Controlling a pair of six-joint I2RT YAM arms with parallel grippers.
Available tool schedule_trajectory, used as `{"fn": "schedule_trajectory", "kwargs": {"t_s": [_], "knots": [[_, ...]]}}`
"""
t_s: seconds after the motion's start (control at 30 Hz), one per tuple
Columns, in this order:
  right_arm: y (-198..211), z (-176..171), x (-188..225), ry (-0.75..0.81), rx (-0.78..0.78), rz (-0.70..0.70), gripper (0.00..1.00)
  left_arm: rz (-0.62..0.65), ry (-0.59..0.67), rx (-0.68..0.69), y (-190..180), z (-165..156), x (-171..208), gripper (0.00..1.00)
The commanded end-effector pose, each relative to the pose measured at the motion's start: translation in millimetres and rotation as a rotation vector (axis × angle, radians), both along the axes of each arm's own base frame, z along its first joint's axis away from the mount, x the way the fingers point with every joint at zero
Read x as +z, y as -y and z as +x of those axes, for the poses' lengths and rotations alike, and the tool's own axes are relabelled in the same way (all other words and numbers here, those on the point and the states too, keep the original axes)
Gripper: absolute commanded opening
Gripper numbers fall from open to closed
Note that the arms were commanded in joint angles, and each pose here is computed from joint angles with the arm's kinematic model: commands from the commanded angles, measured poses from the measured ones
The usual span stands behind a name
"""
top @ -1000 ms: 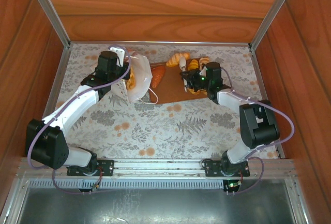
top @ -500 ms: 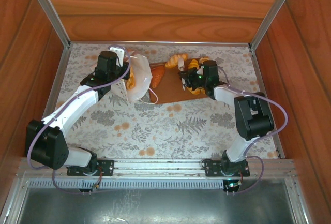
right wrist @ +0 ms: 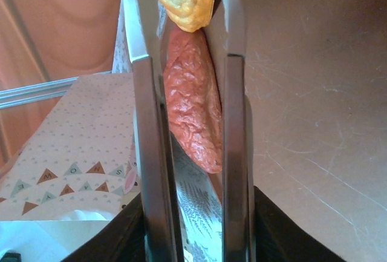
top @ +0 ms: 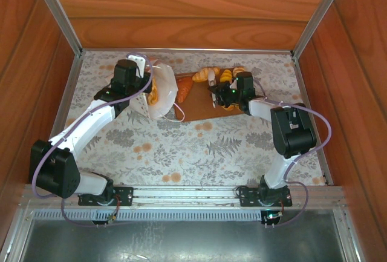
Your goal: Take the fake bread out of the paper bag
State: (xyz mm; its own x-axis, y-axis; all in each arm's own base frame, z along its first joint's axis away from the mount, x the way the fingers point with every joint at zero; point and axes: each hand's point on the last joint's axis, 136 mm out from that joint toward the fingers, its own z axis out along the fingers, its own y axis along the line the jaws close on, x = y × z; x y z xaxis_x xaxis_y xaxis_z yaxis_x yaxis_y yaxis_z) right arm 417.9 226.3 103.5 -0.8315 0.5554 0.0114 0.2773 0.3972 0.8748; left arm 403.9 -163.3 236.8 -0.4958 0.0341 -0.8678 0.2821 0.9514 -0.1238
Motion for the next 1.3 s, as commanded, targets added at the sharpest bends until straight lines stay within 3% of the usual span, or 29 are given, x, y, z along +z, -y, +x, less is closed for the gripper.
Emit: {"fn": "schedule_trajectory", "kwargs": {"t_s": [0.0, 0.8, 1.27], "knots": [[-1, -6, 16, 0.024, 0.032, 0.007, 0.44, -0.020, 0.013, -0.010, 2, -2, 6, 0.00], [18, -54, 55, 0.082, 0.037, -0.017, 0.53, -0.030, 0.017, -0.009, 2, -4, 7, 0.00], [50, -43, 56, 0.075, 0.003, -0.113, 0.45, -0.040, 0.010, -0.017, 5, -2, 3, 0.00]]}}
